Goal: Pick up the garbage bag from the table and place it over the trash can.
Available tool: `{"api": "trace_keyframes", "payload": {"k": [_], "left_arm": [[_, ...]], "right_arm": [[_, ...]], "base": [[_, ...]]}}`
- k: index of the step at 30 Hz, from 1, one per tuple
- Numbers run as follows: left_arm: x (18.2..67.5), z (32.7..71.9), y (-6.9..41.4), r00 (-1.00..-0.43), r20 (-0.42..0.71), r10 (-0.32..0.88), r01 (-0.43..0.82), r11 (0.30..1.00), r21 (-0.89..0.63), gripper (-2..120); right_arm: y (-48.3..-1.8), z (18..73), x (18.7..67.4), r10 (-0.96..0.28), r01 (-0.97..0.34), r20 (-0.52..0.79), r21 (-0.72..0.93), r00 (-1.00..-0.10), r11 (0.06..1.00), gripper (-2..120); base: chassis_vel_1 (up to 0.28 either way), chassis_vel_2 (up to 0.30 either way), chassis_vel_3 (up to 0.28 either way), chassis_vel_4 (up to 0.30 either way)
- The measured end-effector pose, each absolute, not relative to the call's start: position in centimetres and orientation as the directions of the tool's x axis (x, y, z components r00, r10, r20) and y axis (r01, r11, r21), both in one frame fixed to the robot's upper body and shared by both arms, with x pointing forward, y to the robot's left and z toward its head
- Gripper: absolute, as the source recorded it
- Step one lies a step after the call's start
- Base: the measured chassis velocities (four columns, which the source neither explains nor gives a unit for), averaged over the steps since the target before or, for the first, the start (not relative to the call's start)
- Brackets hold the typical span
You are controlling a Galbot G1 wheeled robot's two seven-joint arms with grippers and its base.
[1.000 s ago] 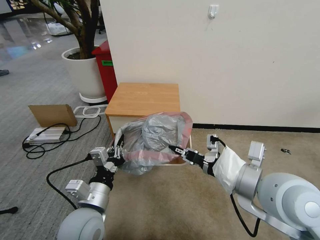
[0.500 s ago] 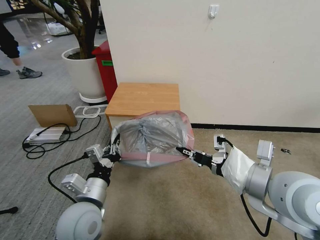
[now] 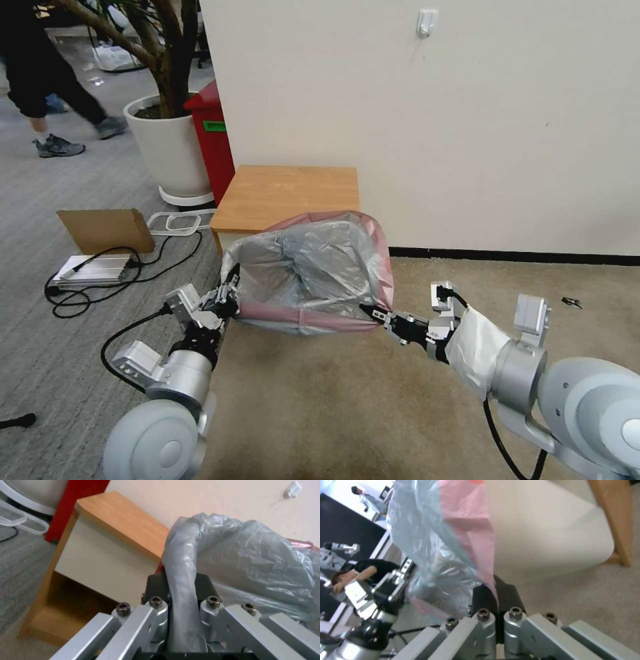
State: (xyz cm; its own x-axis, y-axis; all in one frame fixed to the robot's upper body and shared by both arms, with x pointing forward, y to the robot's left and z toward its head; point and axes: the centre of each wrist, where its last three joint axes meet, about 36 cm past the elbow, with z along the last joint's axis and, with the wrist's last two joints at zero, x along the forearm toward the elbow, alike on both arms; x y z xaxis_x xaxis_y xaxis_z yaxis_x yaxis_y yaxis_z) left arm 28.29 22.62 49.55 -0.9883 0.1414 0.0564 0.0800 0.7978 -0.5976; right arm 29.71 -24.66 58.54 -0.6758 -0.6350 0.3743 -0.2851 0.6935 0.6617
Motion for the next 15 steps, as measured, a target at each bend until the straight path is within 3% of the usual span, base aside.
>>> {"api": "trace_keyframes", "payload": {"k": [12, 14, 15], "left_arm": [[27.7, 50.1, 22.5, -0.985, 0.054, 0.166, 0.098, 0.784, -0.614, 7], [27.7, 50.1, 22.5, -0.985, 0.055, 0.164, 0.096, 0.786, -0.611, 7], [27.8, 49.9, 22.6, -0.985, 0.063, 0.158, 0.09, 0.796, -0.599, 7]], "right_arm": [[-25.0, 57.7, 29.2, -0.597, -0.246, 0.416, 0.64, -0.686, 0.728, 0], [-25.0, 57.6, 29.1, -0.595, -0.237, 0.42, 0.643, -0.686, 0.728, 3], [-25.2, 57.4, 28.9, -0.598, -0.232, 0.42, 0.651, -0.682, 0.722, 11]], "base": [[0.0, 0.0, 0.0, 0.0], [0.0, 0.0, 0.0, 0.0], [0.0, 0.0, 0.0, 0.0]]}}
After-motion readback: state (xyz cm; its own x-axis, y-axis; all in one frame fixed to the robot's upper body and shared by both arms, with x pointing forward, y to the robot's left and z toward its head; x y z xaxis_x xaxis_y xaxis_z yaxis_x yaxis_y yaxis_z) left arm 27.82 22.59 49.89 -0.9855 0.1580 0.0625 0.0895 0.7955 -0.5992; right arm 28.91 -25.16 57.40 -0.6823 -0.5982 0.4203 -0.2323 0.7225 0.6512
